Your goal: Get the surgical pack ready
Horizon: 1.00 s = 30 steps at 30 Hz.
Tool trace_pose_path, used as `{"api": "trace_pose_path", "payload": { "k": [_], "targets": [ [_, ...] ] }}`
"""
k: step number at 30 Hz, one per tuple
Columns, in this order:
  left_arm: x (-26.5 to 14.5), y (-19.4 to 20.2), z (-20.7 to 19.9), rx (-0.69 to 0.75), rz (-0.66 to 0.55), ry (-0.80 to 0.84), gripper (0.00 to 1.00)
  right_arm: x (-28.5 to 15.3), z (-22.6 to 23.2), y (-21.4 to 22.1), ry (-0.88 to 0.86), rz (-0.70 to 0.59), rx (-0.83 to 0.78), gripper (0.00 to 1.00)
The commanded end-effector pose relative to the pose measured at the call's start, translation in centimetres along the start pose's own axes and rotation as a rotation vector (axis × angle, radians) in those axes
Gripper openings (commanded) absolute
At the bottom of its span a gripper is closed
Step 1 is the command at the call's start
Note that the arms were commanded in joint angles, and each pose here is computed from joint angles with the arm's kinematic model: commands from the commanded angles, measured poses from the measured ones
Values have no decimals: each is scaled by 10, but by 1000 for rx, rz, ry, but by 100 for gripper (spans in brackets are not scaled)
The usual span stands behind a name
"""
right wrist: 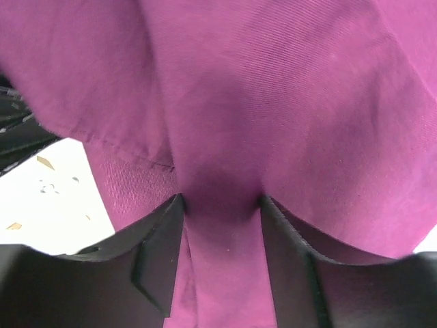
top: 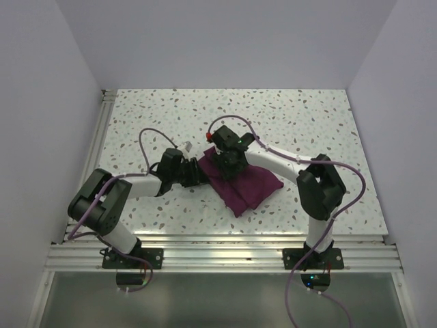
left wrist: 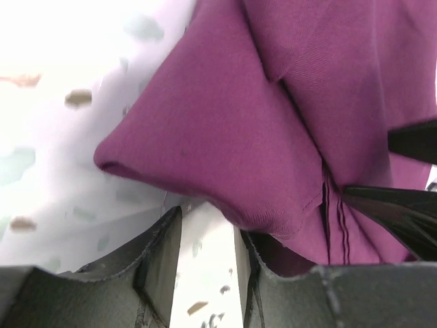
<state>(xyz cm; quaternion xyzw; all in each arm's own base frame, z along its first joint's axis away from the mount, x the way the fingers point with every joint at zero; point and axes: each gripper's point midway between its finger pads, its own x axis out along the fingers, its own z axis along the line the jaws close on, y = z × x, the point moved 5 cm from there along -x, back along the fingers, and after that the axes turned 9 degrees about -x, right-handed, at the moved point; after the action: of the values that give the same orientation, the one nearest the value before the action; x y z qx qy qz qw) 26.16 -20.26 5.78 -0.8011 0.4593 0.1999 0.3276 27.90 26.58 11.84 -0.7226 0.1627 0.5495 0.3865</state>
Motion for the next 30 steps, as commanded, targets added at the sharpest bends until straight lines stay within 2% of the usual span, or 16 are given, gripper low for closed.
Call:
{"api": "trace_pose_path", "payload": {
  "k": [1, 6, 10, 11, 12, 18, 21, 25, 30],
  "targets": [
    [8, -27, -19, 59, -71, 36, 39, -6, -6, -16, 43, -38, -9, 48],
    [6, -37, -21, 78, -104, 12, 39, 0, -16, -15, 128, -20, -12, 40],
    [3, -34, -19, 78, -100, 9, 39, 1, -14, -15, 123, -33, -1, 14],
    [1, -29, -17, 71, -92, 11, 39, 0, -13, -16, 108, -41, 3, 3],
    [1, -27, -18, 69, -92, 24, 39, -4, -9, -18, 69, -55, 6, 0],
    [-10, 2, -7, 5, -72, 80, 38, -26, 2, -28, -124, -125, 43, 0],
    [-13, 13, -4, -22, -75, 92, 37, -37, -9, -33, -218, -164, 99, 0],
    [-11, 23, -4, -36, -57, 104, 36, -49, -9, -36, -493, -213, 171, 0],
    [2, 22, -12, -49, -43, 134, 36, -47, -11, -32, -708, -228, 247, 0]
  ]
}}
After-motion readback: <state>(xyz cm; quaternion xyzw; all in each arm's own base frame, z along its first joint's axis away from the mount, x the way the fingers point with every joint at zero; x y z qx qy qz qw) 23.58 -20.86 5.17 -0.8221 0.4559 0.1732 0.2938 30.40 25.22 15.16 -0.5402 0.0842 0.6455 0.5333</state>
